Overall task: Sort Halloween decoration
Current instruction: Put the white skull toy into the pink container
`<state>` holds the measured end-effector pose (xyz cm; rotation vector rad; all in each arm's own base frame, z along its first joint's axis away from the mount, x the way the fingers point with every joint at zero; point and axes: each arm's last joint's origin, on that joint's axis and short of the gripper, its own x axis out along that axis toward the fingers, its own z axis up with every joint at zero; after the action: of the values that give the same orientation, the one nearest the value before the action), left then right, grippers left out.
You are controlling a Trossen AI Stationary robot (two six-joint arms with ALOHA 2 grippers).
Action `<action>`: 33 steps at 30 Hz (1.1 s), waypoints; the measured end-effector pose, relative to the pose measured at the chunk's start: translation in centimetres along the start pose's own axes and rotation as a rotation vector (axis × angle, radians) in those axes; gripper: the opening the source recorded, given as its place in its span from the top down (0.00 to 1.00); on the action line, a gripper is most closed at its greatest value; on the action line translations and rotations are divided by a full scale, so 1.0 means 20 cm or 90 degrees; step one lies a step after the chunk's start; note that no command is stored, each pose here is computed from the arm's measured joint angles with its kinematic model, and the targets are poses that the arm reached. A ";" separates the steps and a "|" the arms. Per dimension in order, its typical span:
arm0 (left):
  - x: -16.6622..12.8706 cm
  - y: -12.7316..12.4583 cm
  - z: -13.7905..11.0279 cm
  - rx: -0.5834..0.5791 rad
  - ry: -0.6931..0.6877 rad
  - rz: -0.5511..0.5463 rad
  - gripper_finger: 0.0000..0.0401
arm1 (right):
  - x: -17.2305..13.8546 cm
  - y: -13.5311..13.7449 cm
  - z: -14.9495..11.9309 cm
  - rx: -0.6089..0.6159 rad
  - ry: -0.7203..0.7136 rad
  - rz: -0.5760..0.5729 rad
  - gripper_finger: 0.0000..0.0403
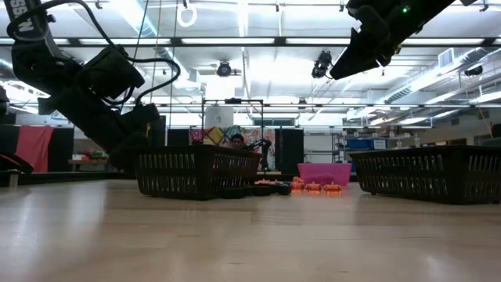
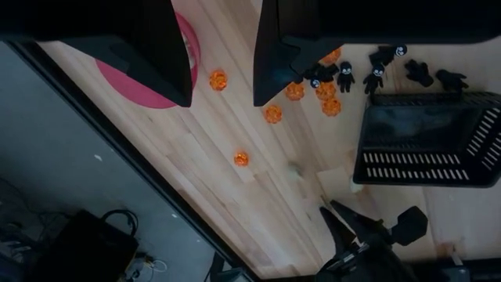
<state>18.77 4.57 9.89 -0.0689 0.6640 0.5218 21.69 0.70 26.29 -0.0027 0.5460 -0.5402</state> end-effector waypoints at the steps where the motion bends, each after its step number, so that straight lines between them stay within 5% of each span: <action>1: 0.00 0.00 0.00 0.000 0.000 0.000 0.84 | 0.00 0.00 0.00 0.000 0.000 0.000 0.65; 8: 0.01 -0.01 0.09 -0.029 -0.061 -0.008 0.83 | 0.00 0.00 0.00 0.000 -0.002 0.014 0.65; 14: 0.05 0.00 0.34 -0.001 -0.079 -0.047 0.73 | 0.00 0.01 0.02 0.001 -0.022 0.022 0.65; 22: 0.15 0.04 0.68 0.045 0.020 -0.086 0.65 | 0.00 0.01 0.02 0.002 -0.022 0.034 0.65; 33: 0.43 -0.04 0.79 0.121 0.157 -0.107 0.61 | 0.00 0.01 0.02 -0.004 -0.019 0.039 0.65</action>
<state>33.87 11.24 17.14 -0.0102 0.9379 0.2882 22.00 0.91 26.63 -0.0001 0.5175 -0.4783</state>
